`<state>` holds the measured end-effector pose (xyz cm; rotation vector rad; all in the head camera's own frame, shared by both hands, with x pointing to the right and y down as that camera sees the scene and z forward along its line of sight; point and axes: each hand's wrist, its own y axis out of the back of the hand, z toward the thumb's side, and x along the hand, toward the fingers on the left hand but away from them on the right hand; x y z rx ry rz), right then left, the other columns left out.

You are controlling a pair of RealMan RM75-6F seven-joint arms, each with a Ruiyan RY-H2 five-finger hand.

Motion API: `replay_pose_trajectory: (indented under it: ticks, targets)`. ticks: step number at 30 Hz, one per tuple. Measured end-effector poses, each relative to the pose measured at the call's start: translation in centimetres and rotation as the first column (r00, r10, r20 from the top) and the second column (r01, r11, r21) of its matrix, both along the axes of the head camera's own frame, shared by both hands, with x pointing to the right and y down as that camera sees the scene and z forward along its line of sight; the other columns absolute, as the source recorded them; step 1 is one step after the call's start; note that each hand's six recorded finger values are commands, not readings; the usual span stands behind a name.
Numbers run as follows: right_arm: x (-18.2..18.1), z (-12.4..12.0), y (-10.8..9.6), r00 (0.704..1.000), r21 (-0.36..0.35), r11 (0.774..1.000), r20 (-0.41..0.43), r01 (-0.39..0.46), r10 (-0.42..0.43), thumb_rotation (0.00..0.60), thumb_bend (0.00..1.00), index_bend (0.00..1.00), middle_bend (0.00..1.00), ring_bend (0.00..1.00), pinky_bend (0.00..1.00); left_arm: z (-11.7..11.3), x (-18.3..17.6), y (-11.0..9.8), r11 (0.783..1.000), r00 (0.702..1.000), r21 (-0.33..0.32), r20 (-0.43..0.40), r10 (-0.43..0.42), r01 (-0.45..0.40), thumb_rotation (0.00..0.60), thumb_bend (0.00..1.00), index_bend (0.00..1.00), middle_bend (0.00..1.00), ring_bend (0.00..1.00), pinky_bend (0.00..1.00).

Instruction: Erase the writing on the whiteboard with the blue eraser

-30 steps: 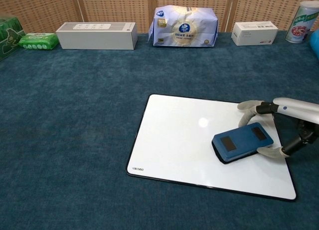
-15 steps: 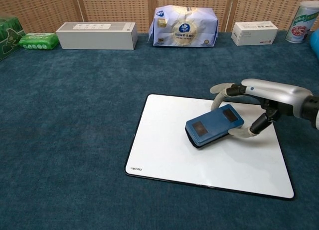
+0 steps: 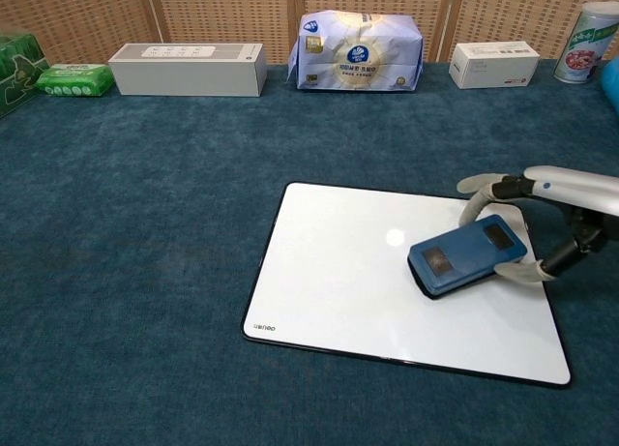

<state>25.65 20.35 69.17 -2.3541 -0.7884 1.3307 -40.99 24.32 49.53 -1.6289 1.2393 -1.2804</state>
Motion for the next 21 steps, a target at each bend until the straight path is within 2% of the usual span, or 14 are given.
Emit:
replay_pose_trajectory:
  ticks: [8,15,21]
  targets:
    - [1.4,-0.1,2.0,1.000,-0.023,0.999,-0.017,-0.022,0.022,0.600,0.32,0.62,0.08,0.00,0.00,0.3,0.4,-0.2,1.000,1.000,-0.007,-0.003,0.012,-0.012,0.600,0.42,0.40,0.23,0.09,0.00]
    - [0.7,0.5,2.4,1.000,-0.039,0.999,-0.009,-0.008,0.007,0.600,0.32,0.62,0.08,0.00,0.00,0.2,0.4,-0.2,1.000,1.000,-0.004,-0.002,0.011,-0.011,0.600,0.42,0.40,0.23,0.09,0.00]
    - [-0.6,1.0,1.6,1.000,-0.036,0.999,0.015,0.010,-0.010,0.600,0.33,0.62,0.08,0.00,0.00,-0.2,0.0,0.0,1.000,1.000,0.003,0.006,-0.002,0.002,0.600,0.42,0.40,0.23,0.09,0.00]
